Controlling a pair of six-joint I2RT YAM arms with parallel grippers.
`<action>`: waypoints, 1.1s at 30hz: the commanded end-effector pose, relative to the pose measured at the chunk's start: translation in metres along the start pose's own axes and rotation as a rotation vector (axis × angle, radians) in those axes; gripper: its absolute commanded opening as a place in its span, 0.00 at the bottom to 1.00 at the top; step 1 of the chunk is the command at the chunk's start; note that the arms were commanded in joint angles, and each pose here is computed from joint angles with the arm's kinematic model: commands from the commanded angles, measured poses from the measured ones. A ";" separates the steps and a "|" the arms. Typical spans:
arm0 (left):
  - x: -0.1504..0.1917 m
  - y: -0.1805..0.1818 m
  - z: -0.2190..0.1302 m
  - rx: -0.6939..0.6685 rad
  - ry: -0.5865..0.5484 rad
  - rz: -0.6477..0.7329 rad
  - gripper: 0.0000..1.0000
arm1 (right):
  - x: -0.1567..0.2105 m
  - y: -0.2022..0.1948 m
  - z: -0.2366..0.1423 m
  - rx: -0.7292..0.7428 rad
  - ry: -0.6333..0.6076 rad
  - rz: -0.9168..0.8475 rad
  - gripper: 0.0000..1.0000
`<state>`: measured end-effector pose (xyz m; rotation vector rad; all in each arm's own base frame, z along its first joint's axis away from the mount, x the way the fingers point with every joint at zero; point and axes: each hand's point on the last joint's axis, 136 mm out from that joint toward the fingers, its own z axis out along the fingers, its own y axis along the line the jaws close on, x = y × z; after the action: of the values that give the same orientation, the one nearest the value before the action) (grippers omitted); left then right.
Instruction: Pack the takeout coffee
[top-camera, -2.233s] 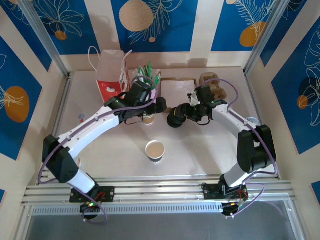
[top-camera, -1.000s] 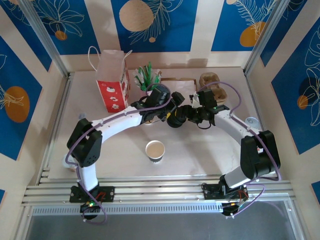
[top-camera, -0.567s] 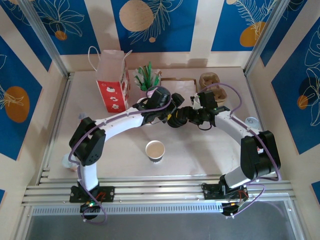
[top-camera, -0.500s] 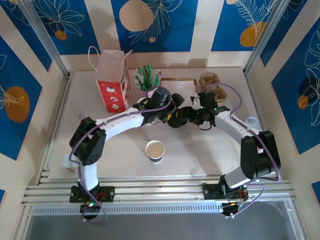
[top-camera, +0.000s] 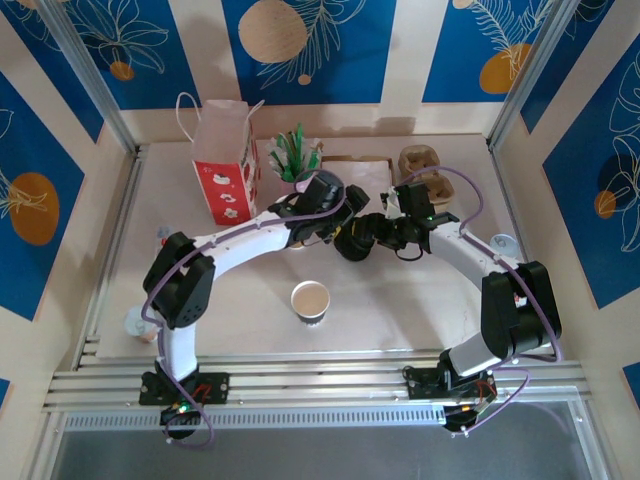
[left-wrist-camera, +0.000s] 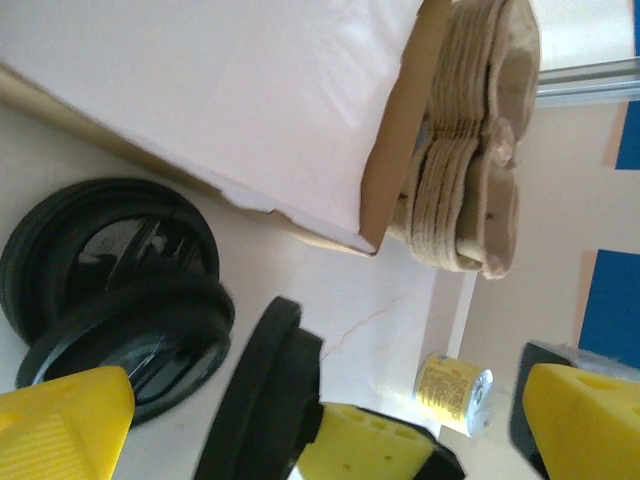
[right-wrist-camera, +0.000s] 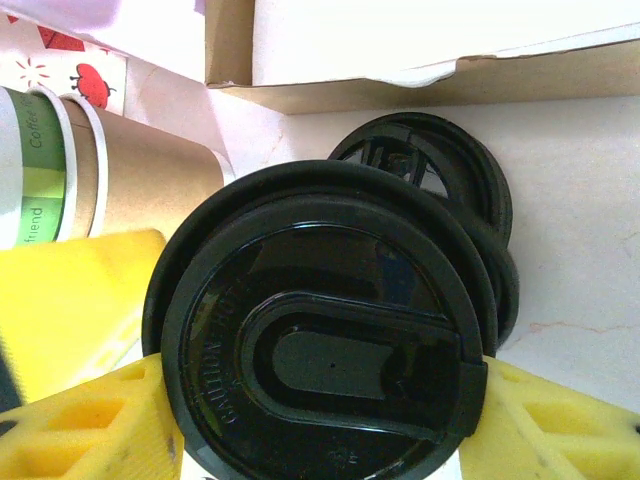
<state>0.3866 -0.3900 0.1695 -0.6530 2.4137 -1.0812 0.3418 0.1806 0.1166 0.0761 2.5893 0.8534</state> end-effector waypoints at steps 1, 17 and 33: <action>-0.028 -0.018 -0.013 0.000 -0.069 0.057 1.00 | -0.007 0.010 -0.005 -0.014 -0.012 -0.031 0.61; -0.121 -0.049 -0.189 -0.146 -0.399 0.576 1.00 | 0.022 0.027 -0.044 0.112 -0.002 -0.212 0.61; -0.105 0.100 -0.329 -0.451 -0.636 0.923 1.00 | 0.121 0.107 -0.088 0.198 0.119 -0.566 0.60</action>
<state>0.2762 -0.1083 0.3207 0.0200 2.0002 -0.1167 0.1973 0.2495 0.2057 -0.6442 2.5164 0.5251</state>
